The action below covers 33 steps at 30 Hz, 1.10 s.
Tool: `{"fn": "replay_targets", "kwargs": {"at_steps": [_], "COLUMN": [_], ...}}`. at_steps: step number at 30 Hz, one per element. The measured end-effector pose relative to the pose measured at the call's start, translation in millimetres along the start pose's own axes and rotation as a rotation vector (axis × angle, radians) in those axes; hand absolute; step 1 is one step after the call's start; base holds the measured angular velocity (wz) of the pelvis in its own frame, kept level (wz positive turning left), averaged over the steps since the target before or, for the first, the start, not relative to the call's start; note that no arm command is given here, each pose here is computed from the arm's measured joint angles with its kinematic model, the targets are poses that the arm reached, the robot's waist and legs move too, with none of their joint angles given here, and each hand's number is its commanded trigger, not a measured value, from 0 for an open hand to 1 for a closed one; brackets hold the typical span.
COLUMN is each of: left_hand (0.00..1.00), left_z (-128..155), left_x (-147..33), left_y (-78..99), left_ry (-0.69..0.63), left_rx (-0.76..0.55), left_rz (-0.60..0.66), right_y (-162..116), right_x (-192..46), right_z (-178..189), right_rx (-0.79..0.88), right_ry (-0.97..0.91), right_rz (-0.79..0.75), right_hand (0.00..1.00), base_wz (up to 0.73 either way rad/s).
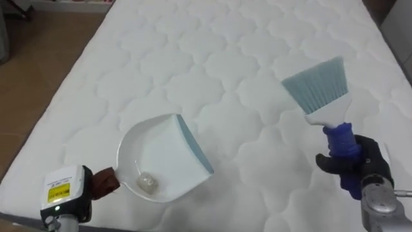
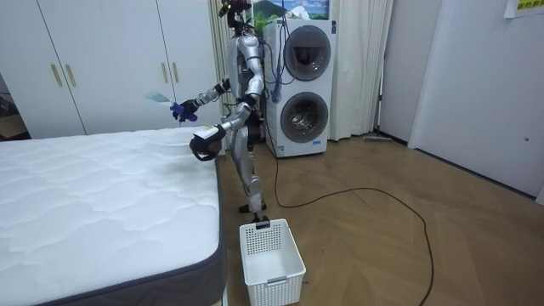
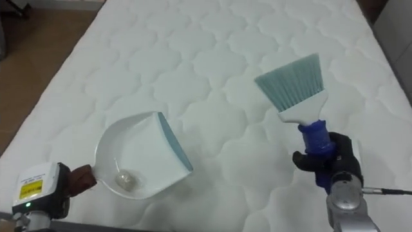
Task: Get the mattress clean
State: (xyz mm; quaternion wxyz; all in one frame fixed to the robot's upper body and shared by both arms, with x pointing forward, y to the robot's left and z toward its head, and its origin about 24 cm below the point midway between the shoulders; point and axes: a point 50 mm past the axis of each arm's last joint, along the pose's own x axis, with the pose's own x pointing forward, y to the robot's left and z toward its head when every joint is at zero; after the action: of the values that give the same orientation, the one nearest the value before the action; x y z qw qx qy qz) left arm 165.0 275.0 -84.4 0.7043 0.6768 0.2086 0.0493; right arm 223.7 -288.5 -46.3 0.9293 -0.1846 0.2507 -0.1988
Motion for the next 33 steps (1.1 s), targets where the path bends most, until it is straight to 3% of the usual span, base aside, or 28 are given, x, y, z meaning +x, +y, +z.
{"fn": "replay_targets", "kwargs": {"at_steps": [6,18,28,33], "left_hand": [1.00,1.00,1.00,1.00], "left_z": [-5,1,14,16], "left_x": [-9.3,-9.8,6.8,7.2], "left_y": [-7.8,-10.0,5.6,5.7], "left_ry": [0.008,-0.012,-0.072,-0.084], "left_rx": [0.016,0.022,0.006,0.006], "left_rz": [-0.052,-0.063,0.004,0.003], "right_y": [1,1,3,10], "right_x": [0,-4,-5,-14], "right_z": [5,-4,-5,-20], "right_rx": [-0.004,0.031,0.068,0.072], "right_ry": [-0.025,0.010,0.020,0.055], "right_rz": [-0.002,-0.019,-0.015,0.003], "right_hand": [0.00,0.00,0.00,0.00], "base_wz": [0.32,0.56,0.35,0.86]}}
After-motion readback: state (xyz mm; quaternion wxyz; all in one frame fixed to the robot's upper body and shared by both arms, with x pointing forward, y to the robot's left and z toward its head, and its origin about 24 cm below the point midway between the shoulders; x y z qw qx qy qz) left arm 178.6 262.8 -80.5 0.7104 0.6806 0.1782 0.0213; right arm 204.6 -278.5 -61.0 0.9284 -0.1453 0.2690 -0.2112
